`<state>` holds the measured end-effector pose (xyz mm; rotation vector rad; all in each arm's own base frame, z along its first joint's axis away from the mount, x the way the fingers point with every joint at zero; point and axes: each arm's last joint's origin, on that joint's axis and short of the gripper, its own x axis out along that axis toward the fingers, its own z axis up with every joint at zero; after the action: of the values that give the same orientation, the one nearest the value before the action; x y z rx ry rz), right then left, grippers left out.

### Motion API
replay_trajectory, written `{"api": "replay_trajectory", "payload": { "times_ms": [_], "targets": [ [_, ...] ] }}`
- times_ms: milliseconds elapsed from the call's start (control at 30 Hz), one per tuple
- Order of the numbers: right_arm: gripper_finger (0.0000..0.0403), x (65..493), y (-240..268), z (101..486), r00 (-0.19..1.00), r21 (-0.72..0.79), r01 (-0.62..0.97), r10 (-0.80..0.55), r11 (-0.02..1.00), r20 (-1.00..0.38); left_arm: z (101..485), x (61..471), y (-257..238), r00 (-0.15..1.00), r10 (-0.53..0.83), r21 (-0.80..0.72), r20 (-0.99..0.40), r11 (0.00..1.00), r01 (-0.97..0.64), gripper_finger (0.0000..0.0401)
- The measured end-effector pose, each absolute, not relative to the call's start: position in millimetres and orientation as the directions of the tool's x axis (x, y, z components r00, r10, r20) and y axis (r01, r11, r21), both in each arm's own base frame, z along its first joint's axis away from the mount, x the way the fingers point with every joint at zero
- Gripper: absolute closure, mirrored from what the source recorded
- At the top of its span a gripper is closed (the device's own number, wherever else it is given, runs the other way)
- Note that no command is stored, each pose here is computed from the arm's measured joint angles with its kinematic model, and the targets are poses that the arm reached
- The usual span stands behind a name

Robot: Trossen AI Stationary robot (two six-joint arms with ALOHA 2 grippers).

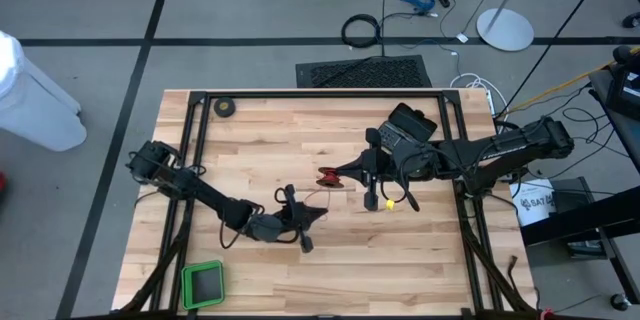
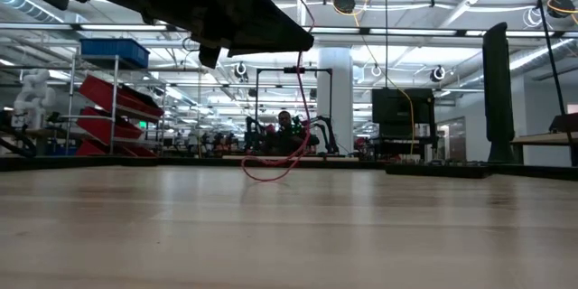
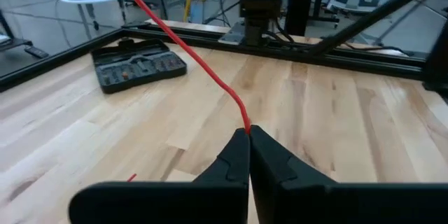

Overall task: Coil cords
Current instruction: Coil the red wire into the spool

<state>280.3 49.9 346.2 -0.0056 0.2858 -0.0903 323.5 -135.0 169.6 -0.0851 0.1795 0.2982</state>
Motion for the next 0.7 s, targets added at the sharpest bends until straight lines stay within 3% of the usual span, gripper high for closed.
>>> {"api": "replay_trajectory", "payload": {
  "times_ms": [300, 700],
  "targets": [
    [0.0403, 282.1, 49.9, 353.6, 0.973, 0.072, 0.116, -0.099, 0.991, -0.208, 170.0, 334.7, -106.6, 0.922, 0.337, -0.118, -0.188, 0.925, -0.362, 0.04],
    [0.0403, 291.1, 45.8, 343.1, 0.923, 0.034, 0.329, -0.314, 0.944, -0.222, 198.2, 356.7, -94.0, 0.955, 0.281, -0.167, -0.094, 0.941, -0.293, 0.0401]
  ]
}}
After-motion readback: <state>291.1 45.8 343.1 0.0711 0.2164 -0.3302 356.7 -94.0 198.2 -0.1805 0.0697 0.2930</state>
